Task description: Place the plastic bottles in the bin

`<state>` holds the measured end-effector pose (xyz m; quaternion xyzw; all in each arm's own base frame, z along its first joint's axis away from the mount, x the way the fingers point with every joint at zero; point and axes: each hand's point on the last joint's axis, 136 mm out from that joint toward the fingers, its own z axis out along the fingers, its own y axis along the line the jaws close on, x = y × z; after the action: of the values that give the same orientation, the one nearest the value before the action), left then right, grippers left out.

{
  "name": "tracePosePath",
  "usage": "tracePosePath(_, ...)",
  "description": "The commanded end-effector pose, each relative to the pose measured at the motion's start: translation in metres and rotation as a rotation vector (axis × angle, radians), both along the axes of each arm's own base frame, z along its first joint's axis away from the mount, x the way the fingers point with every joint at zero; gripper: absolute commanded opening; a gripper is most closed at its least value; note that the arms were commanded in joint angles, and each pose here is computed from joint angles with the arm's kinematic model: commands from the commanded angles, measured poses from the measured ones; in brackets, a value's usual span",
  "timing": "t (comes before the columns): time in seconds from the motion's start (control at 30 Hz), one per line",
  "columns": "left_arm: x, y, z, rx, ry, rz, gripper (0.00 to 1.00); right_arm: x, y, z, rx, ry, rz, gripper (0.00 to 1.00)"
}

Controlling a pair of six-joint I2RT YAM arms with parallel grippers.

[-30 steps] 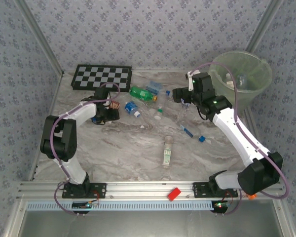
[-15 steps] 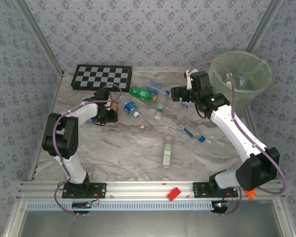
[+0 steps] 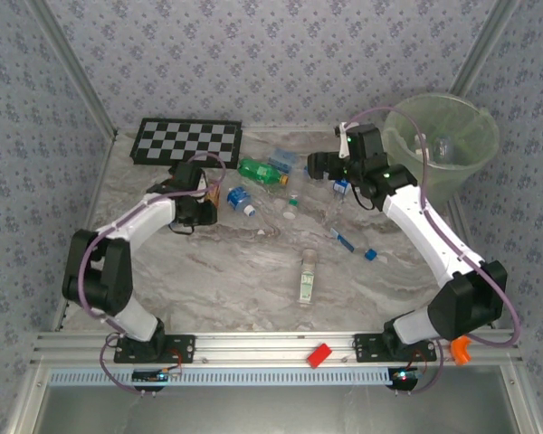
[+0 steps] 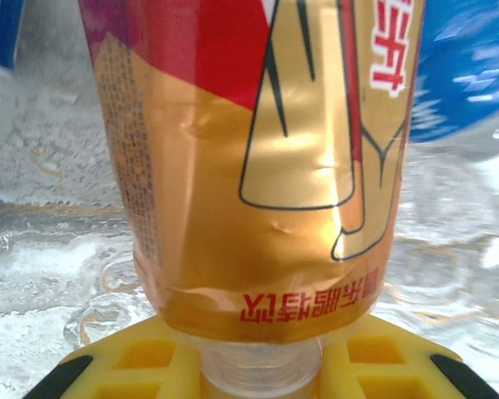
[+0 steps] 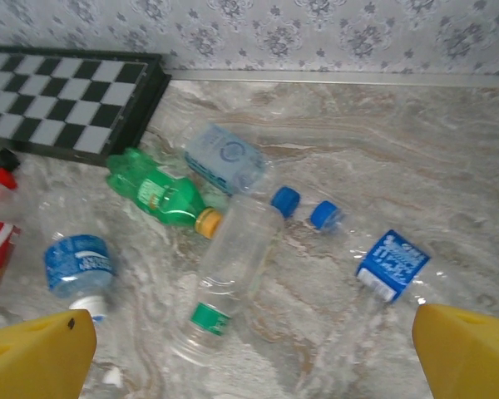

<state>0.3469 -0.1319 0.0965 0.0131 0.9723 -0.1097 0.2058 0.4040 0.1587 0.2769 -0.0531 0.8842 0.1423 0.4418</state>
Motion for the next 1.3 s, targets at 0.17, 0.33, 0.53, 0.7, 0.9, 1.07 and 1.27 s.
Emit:
tracePosePath(0.17, -0.023, -0.050, 0.093, -0.089, -0.224, -0.150, 0.26, 0.015, 0.034, 0.058, 0.564, -0.018, 0.211, 1.00)
tracePosePath(0.33, -0.033, -0.085, 0.149, -0.132, -0.315, -0.244, 0.27, 0.006, 0.068, 0.064, 0.620, 0.049, 0.353, 0.91)
tracePosePath(0.53, -0.050, -0.129, 0.203, -0.287, -0.363, -0.367, 0.28, -0.004, 0.103, 0.070, 0.698, 0.117, 0.469, 0.94)
tracePosePath(0.7, -0.060, -0.148, 0.221, -0.369, -0.353, -0.427, 0.28, -0.010, 0.118, 0.076, 0.745, 0.122, 0.524, 0.94)
tracePosePath(0.9, -0.063, -0.155, 0.223, -0.411, -0.327, -0.441, 0.28, -0.019, 0.123, 0.091, 0.827, 0.077, 0.573, 0.94)
tracePosePath(1.07, -0.064, -0.158, 0.223, -0.425, -0.321, -0.446, 0.27, -0.013, 0.109, 0.098, 0.882, 0.018, 0.529, 0.94)
tracePosePath(1.27, -0.063, -0.163, 0.221, -0.435, -0.297, -0.458, 0.27, -0.021, 0.113, 0.109, 0.870, -0.026, 0.574, 0.95)
